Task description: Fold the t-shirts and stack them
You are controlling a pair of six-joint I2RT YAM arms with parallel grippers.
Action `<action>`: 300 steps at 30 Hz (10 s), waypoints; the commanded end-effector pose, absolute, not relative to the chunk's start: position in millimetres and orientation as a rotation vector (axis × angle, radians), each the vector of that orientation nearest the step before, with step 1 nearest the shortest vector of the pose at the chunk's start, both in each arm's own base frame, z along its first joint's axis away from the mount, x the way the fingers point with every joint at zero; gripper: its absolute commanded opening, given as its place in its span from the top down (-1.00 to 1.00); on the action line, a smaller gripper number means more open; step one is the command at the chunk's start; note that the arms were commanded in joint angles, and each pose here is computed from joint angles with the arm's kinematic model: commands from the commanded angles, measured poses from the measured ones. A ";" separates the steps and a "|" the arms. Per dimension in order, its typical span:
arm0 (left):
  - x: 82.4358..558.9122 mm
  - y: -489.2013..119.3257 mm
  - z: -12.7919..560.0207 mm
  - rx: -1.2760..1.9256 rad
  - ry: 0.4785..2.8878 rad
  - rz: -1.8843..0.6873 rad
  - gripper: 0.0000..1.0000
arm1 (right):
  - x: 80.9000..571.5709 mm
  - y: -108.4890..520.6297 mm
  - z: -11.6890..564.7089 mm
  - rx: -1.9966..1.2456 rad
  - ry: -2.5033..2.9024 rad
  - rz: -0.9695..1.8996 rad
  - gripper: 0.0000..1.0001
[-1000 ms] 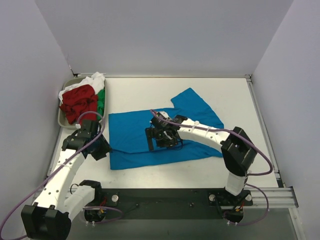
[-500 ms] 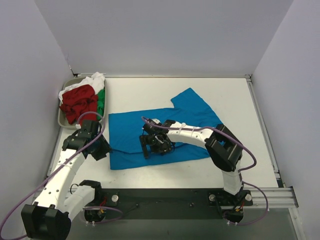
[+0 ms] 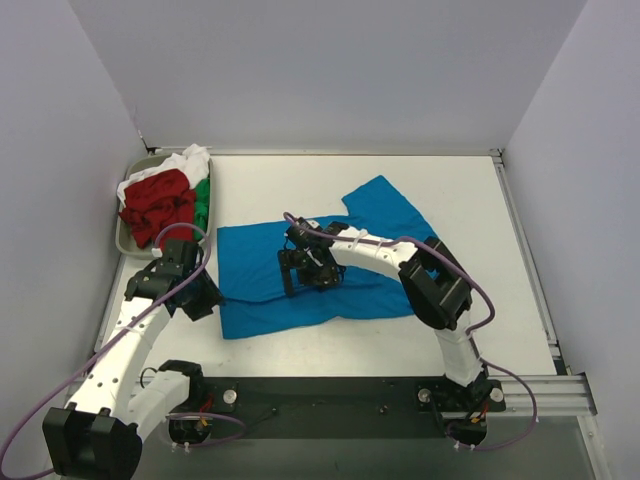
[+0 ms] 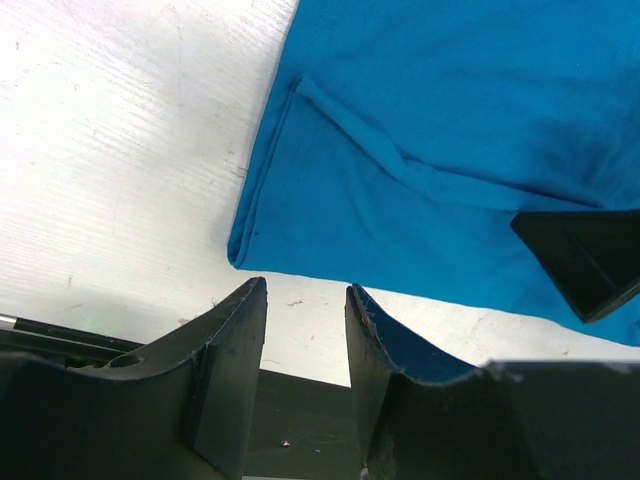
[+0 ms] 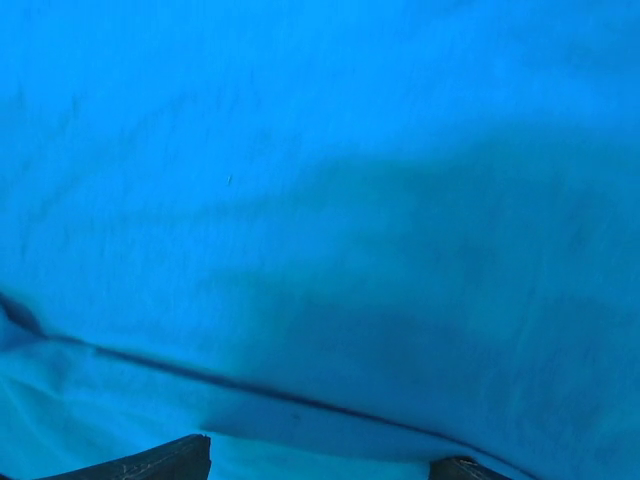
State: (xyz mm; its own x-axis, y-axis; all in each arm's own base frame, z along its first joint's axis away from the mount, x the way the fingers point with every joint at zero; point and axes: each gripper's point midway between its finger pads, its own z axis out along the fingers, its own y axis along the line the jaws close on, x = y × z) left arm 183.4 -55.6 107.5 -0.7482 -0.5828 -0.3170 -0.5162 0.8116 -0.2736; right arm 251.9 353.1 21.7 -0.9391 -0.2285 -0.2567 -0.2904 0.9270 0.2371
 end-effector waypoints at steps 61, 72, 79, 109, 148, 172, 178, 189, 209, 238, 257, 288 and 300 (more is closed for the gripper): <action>222.5 -67.2 101.4 -0.759 2.564 -0.291 0.06 | 216.4 342.2 92.8 -0.504 2.642 0.298 -0.78; 226.5 -106.3 66.4 -0.783 2.658 -0.407 0.06 | 218.0 288.4 109.0 -0.444 2.572 0.172 -0.79; 208.9 -102.3 44.7 -0.824 2.714 -0.348 0.06 | 216.8 288.6 102.6 -0.448 2.591 0.164 -0.79; 164.9 -41.0 25.2 -1.154 2.679 0.042 -0.03 | 211.3 281.3 96.2 -0.481 2.587 0.161 -0.79; 201.6 -66.4 104.4 -0.934 2.556 -0.301 -0.80 | 274.7 299.1 18.3 -0.416 2.751 0.103 -0.84; 260.6 -88.1 155.9 -0.736 2.464 -0.430 -0.80 | 321.0 257.0 185.2 -0.272 2.434 0.100 -0.86; 306.2 -101.1 154.6 -0.670 2.483 -0.424 -0.80 | 364.5 162.1 201.5 0.079 2.431 0.058 -0.86; 376.3 -126.4 150.5 -0.663 2.515 -0.466 -0.80 | 448.7 91.9 131.1 0.445 2.598 0.273 -0.85; 403.1 -141.9 121.0 -0.678 2.561 -0.522 -0.80 | 426.0 67.2 33.1 0.569 2.736 0.206 -0.85; 247.0 -176.1 84.9 -0.288 2.740 -0.123 -0.80 | 235.0 68.0 58.2 0.130 2.760 -0.464 -0.84; 244.8 -164.7 75.4 -0.312 2.746 -0.066 -0.80 | 199.9 45.9 12.7 0.328 2.878 -0.671 -0.83; 234.1 -152.1 91.1 -0.344 2.710 -0.111 -0.80 | 104.8 57.1 55.4 0.158 2.633 -1.121 -0.97; 241.1 -155.6 104.8 -0.320 2.670 -0.136 -0.80 | 144.3 78.7 125.5 0.108 2.449 -1.018 -0.96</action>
